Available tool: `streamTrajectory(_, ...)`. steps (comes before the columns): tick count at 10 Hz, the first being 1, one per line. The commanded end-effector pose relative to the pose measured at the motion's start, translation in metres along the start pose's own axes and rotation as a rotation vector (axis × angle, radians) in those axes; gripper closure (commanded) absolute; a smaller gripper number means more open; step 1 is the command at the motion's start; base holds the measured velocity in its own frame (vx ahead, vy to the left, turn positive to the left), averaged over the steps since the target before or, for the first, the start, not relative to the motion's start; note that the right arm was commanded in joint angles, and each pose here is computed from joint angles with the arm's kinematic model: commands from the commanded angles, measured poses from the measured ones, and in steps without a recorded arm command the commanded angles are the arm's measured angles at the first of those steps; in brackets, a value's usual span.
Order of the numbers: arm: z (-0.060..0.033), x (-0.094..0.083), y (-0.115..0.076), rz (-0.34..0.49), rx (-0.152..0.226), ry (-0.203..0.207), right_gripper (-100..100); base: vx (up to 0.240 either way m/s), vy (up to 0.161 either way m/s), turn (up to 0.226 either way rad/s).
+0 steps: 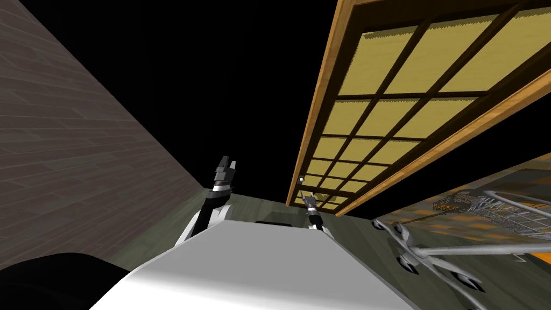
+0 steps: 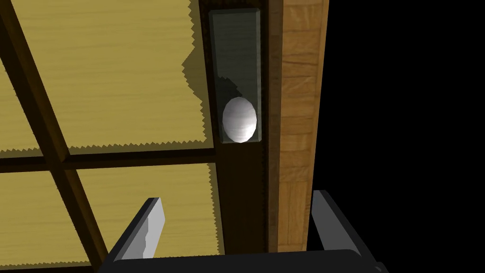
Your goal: Pull the door open
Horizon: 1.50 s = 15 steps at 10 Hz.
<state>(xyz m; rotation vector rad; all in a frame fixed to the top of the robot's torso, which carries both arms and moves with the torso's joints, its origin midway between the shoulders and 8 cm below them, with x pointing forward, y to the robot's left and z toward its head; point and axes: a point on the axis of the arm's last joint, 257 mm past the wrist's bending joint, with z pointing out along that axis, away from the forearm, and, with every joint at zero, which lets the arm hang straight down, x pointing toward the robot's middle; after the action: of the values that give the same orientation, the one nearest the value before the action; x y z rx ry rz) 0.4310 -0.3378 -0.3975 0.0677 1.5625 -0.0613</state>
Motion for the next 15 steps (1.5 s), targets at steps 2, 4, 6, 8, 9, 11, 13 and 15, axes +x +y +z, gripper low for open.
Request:
streamTrajectory(2,-0.0058,0.001,-0.018,-0.002,0.018,0.002,-100,0.146,0.024,0.105)
streamTrajectory(4,-0.0118,0.002,-0.035,-0.003,0.036,0.004,-100,0.193,0.039,0.07)
streamTrajectory(6,-0.0182,0.002,-0.052,-0.003,0.055,0.005,-100,0.207,0.022,0.103)
streamTrajectory(8,-0.0253,0.002,-0.069,-0.002,0.075,0.005,-100,0.213,0.024,0.089)
streamTrajectory(9,-0.0271,0.002,-0.073,-0.001,0.081,0.005,-100,0.156,-0.008,0.038)
streamTrajectory(11,-0.0301,0.006,-0.067,0.002,0.073,0.014,100,0.005,0.007,-0.004)
streamTrajectory(13,-0.0301,0.006,-0.067,0.002,0.073,0.014,100,-0.011,-0.011,-0.004)
streamTrajectory(15,-0.0301,0.006,-0.067,0.002,0.073,0.014,100,0.0,0.0,0.0)
